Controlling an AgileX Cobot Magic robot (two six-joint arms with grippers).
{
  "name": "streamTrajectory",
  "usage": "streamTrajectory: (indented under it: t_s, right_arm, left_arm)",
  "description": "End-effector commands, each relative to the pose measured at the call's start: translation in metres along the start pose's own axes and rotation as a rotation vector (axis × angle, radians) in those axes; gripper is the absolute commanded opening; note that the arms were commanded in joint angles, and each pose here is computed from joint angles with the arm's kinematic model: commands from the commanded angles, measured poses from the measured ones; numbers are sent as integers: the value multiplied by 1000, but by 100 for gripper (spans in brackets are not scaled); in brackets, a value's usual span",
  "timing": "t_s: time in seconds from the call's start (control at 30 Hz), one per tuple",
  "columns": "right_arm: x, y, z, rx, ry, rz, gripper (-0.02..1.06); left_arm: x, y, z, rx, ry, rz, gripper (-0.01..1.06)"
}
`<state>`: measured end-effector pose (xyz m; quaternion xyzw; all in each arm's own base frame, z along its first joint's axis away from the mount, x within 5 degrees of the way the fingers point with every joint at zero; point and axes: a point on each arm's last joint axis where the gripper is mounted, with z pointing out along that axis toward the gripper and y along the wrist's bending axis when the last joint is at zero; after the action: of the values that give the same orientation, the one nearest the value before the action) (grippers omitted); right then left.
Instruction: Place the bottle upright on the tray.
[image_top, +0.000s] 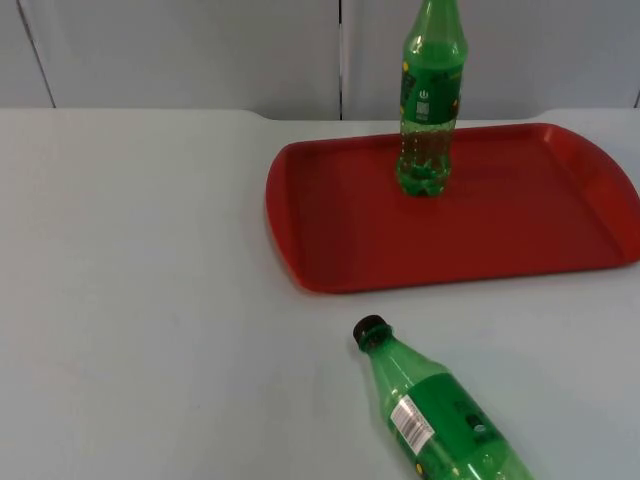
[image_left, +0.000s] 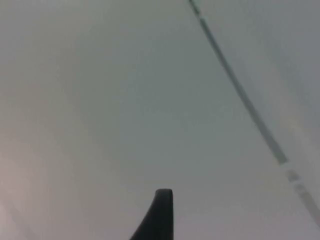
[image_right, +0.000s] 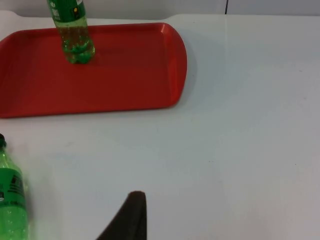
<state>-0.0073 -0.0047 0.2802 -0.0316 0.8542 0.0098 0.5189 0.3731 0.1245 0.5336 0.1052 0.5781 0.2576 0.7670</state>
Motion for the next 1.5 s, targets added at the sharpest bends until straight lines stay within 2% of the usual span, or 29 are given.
streamTrajectory:
  t_s: [0.0,0.03,0.07,0.1,0.13,0.17,0.23,0.27,0.3,0.33,0.37,0.4,0.47,0.5,0.57,0.6,0.7,0.93,1.1,1.13,1.17,1.27,1.3,1.37,1.47]
  right_arm:
    - [0,0,0,-3,-6,-6,105]
    - [0,0,0,-3,-6,-6,105]
    - [0,0,0,-3,-6,-6,105]
    - [0,0,0,-3,-6,-6,105]
    - [0,0,0,-3,-6,-6,105]
    - [0,0,0,-3,-6,-6,105]
    - [0,0,0,-3,-6,-6,105]
    - [0,0,0,-3,-6,-6,105]
    - [0,0,0,-3,-6,-6,105]
    - [0,0,0,-3,-6,-6,105]
    - [0,0,0,-3,-6,-6,105]
    - [0,0,0,-3,-6,-6,105]
    - [0,0,0,-3,-6,-6,105]
    - [0,0,0,-3,-6,-6,105]
    - [0,0,0,-3,-6,-6,105]
    - [0,0,0,-3,-6,-6,105]
    - [0,0,0,-3,-6,-6,105]
    - [0,0,0,-3,-6,-6,105]
    - [0,0,0,-3,-6,-6,105]
    - [0,0,0,-3,-6,-6,105]
    - [0,0,0,-3,-6,-6,105]
    - [0,0,0,-3,-6,-6,105]
    - [0,0,0,-3,-6,-6,105]
    - [0,0,0,-3,-6,-6,105]
    - [0,0,0,-3,-6,-6,105]
  left_arm:
    - [-1,14,-4,-149,40,137,84]
    - [-2,19,-5,-229,66,165,84]
    - [-2,19,-5,-229,66,165,84]
    - [-4,27,-9,-339,98,163,84]
    - [-2,35,-14,-439,130,78,84]
    - [-1,41,-20,-507,159,-41,84]
    - [6,45,-29,-567,252,-227,84]
    - [6,45,-29,-567,252,-227,84]
    - [11,43,-31,-562,318,-270,84]
    - [15,40,-32,-538,377,-296,84]
    - [18,36,-33,-497,434,-276,84]
    - [18,36,-33,-497,434,-276,84]
    - [26,22,-33,-361,542,-340,84]
    - [26,20,-32,-337,554,-330,84]
    - [25,8,-33,-202,588,-377,84]
    - [25,8,-33,-202,588,-377,84]
    - [22,1,-36,-123,613,-416,84]
    - [12,-2,-48,-72,668,-474,84]
    - [-9,-12,-61,93,655,-533,84]
    - [-9,-12,-61,93,655,-533,84]
    - [-15,-15,-65,144,649,-557,84]
    - [-23,-21,-71,218,647,-595,84]
    - [-23,-21,-71,218,647,-595,84]
    - [-31,-26,-76,289,643,-605,84]
    - [-43,-31,-82,311,626,-589,84]
